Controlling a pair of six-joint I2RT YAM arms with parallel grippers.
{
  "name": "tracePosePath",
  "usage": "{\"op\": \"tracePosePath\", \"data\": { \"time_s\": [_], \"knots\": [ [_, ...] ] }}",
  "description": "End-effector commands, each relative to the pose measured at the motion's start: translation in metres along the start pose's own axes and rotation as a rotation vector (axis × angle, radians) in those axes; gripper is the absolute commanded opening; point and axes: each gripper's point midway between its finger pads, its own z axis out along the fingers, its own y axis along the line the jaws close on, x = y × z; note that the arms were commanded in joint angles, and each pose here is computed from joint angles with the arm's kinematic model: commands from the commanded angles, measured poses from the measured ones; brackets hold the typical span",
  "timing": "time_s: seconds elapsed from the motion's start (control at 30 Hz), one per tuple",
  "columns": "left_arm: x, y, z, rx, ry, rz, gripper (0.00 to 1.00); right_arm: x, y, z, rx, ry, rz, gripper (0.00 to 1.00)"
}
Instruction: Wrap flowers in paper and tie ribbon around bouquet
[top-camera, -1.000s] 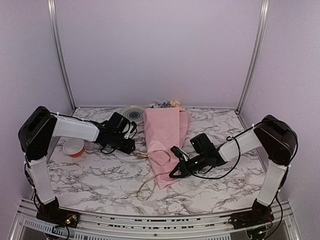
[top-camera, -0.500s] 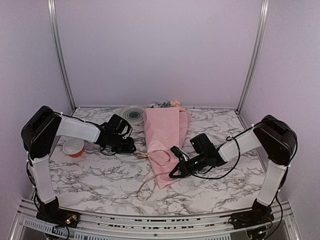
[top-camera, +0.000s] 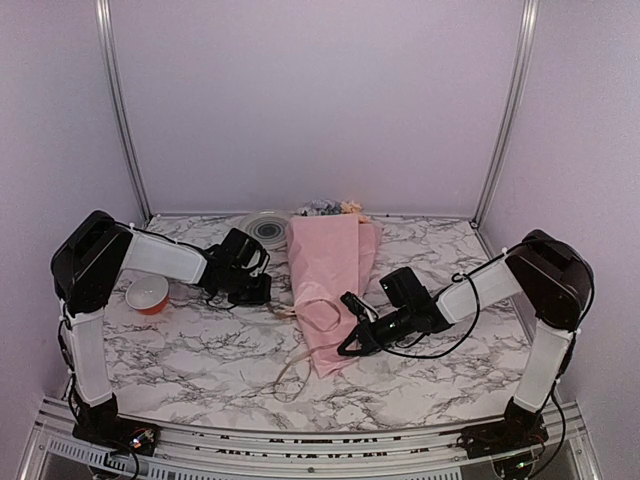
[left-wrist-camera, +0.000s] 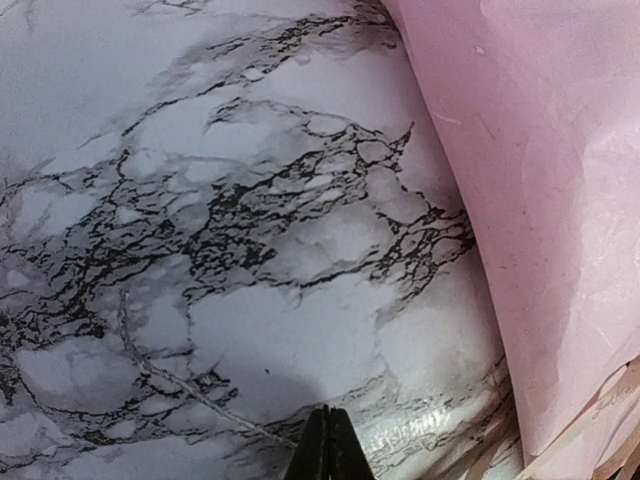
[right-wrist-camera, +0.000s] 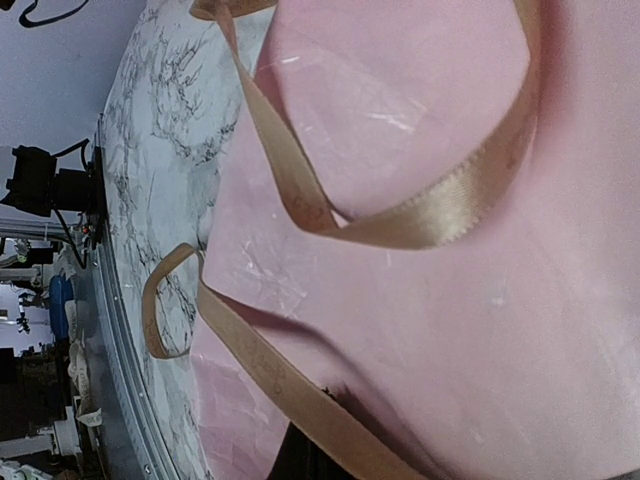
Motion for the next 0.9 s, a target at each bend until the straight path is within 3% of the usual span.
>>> {"op": "tracePosePath", "data": {
  "time_s": [0.0,0.17,0.23,0.33,0.5,0.6,0.7,0.87],
  "knots": [
    [0.013,-0.005,-0.001,0.017,0.045,0.027,0.0,0.009,-0.025,0.004,0.083,0.021,0.043,0.0],
    [-0.028,-0.031,-0.044,0.057,-0.12,0.097,0.0,0.012,-0.028,0.006,0.086,0.031,0.051,0.0],
    [-0.046,-0.055,-0.066,0.095,-0.173,0.157,0.0,0.012,-0.029,0.007,0.088,0.035,0.056,0.0],
    [-0.054,-0.122,-0.107,0.19,-0.249,0.334,0.0,0.012,-0.031,0.008,0.092,0.037,0.062,0.0],
    [-0.007,-0.241,-0.187,0.476,-0.338,0.732,0.0,0.011,-0.035,0.01,0.096,0.039,0.077,0.0],
    [0.042,-0.284,-0.222,0.662,-0.328,0.919,0.0,0.011,-0.036,0.012,0.096,0.043,0.086,0.0],
    [0.074,-0.295,-0.236,0.79,-0.272,0.993,0.0,0.009,-0.038,0.012,0.101,0.042,0.094,0.0],
    [0.103,-0.286,-0.223,0.84,-0.159,1.034,0.0,0.008,-0.039,0.012,0.105,0.041,0.102,0.0]
  ]
}}
